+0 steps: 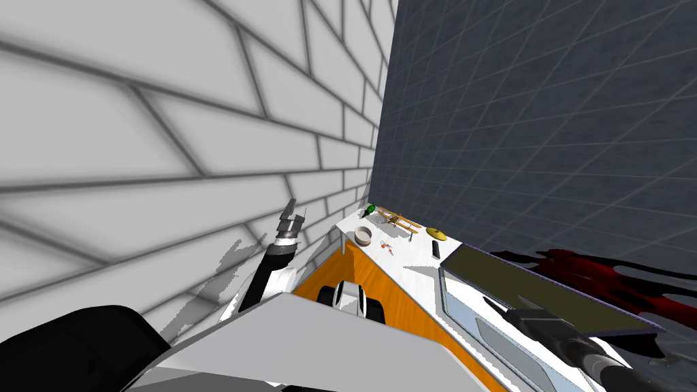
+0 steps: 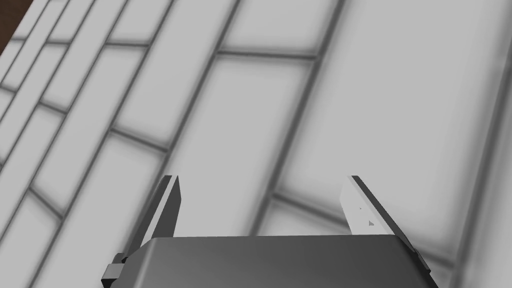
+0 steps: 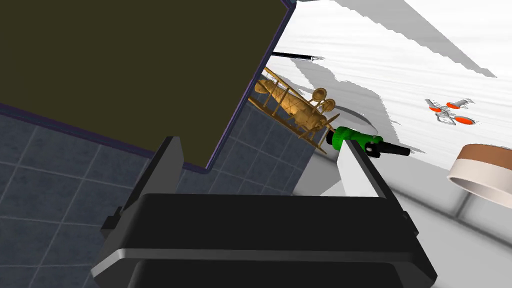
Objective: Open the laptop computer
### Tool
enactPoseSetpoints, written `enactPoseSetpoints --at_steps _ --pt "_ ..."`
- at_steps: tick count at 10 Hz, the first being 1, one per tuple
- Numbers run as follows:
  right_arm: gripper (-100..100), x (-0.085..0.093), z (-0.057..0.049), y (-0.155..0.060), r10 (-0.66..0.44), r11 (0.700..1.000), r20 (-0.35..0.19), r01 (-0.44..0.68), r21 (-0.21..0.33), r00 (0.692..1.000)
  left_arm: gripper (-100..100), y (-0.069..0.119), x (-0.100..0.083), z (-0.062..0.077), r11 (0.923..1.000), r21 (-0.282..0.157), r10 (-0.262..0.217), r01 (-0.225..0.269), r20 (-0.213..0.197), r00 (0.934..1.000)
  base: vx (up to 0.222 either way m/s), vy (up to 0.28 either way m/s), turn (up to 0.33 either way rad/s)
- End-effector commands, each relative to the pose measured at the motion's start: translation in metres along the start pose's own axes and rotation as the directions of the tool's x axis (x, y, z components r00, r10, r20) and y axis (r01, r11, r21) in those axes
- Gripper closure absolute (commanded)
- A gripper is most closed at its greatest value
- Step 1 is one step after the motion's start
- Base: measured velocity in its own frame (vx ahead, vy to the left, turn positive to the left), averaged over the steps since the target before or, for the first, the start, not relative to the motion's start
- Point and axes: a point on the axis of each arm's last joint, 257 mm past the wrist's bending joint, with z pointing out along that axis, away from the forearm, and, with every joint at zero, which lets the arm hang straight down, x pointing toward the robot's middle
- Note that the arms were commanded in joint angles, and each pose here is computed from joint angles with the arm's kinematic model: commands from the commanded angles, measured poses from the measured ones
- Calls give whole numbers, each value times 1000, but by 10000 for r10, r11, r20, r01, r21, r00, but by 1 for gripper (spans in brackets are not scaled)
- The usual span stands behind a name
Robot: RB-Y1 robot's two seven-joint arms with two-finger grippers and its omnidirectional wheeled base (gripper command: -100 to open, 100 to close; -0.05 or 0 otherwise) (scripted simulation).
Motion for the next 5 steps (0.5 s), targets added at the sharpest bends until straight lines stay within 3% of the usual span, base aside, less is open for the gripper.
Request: enactPoseSetpoints --at_steps 1,4,5 --pt "-100 22 -9 -35 -1096 9927 -775 1130 422 9910 0 0 0 0 10000 0 0 0 0 10000 5 -17 55" --pt "-100 55 -27 -85 -2749 9518 -2088 2964 792 9385 0 0 0 0 10000 0 0 0 0 10000 -5 -23 154" --pt "-100 55 -27 -85 -2749 9518 -2088 2964 792 9385 0 0 0 0 10000 0 1 -1 0 10000 -1 -26 36"
